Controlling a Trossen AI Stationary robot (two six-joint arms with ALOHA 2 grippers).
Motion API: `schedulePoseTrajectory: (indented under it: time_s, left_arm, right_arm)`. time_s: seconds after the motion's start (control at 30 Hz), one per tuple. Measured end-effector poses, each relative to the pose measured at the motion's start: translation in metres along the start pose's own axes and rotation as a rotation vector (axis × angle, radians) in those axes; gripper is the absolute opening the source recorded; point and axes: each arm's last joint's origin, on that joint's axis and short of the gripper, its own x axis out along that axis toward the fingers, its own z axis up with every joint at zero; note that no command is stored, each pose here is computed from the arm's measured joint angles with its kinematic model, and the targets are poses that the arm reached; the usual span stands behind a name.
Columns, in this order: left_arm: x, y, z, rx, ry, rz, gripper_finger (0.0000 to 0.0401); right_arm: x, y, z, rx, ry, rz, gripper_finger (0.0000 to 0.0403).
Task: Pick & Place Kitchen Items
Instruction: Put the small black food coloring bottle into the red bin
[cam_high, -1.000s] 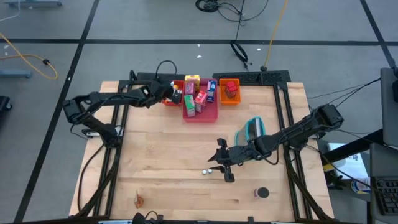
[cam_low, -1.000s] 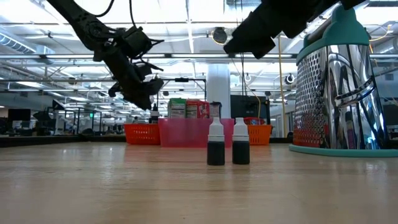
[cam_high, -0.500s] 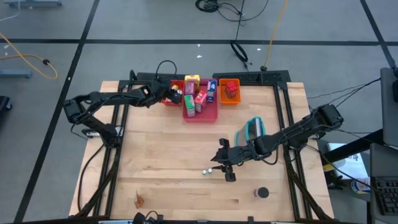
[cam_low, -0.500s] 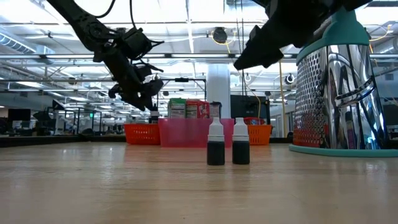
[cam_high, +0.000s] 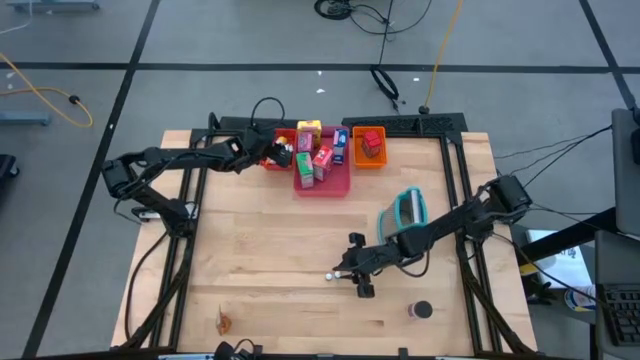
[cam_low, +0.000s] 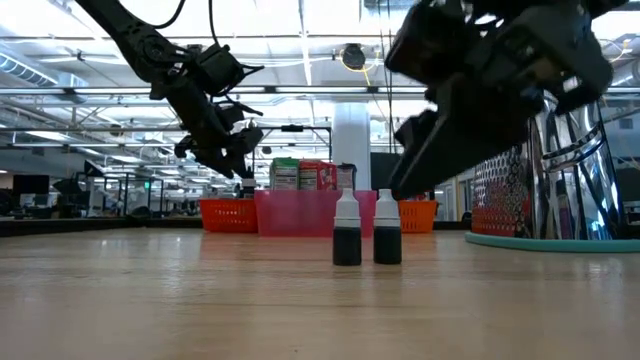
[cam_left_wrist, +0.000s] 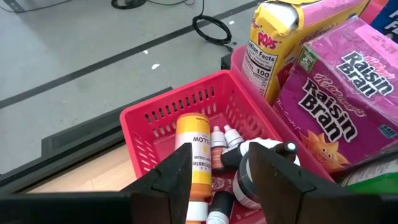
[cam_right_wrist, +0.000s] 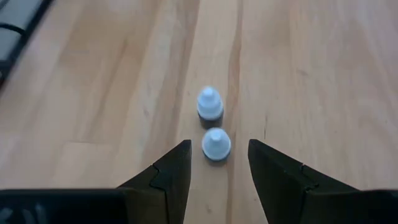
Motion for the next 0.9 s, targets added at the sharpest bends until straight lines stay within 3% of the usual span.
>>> schedulePoseTrajectory:
  time_s: [0.17,0.63,0.9]
  left_arm:
    - [0.000,0.000,0.000,0.004,0.001,0.000,0.0159]
    - [0.000,0.000,0.000,0.009,0.003,0.001,0.0159]
    - [0.000,0.000,-0.001,0.010,0.006,0.002,0.0159]
  right_arm:
    - [0.013,-0.002,-0.010,0.016,0.044,-0.013,0.0155]
    - [0.020,-0.001,-0.009,0.028,0.002,0.003,0.0153]
    - [0.020,0.000,-0.009,0.029,0.009,0.030,0.0082]
